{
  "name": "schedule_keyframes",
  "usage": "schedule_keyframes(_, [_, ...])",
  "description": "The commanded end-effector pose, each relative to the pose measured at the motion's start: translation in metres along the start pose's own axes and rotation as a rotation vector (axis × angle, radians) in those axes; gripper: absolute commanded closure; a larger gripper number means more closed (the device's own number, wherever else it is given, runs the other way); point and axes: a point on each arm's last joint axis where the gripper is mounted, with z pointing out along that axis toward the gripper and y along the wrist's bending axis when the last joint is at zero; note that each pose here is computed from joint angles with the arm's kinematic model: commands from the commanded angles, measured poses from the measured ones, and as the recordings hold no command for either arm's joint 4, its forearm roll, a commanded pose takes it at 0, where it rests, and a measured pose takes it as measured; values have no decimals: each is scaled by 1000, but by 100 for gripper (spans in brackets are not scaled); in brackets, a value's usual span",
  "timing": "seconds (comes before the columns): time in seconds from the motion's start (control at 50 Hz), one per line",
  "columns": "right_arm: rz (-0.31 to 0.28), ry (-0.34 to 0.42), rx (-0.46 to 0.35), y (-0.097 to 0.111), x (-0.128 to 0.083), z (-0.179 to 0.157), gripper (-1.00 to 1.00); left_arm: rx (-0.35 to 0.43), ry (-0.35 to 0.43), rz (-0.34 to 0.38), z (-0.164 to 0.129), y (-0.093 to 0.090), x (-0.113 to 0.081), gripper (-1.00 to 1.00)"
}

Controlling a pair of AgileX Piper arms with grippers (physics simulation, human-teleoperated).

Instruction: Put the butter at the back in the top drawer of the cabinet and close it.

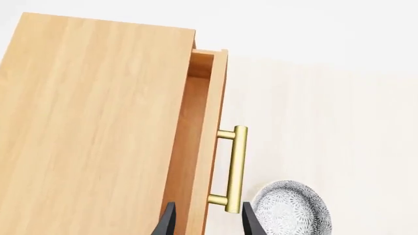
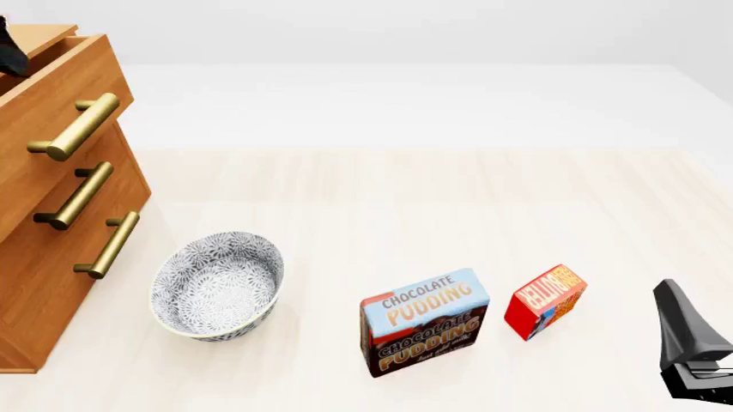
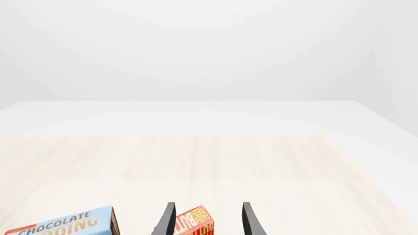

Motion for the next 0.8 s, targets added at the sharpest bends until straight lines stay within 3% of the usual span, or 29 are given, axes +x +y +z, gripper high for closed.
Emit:
schedule_keyframes(0.02, [0,0,0,0,0,0,-100,1,17,3,14,0,3,-100])
schedule_keyframes(0.8, [0,0,0,0,0,0,-100,12,53,29,39,-4,8,-100])
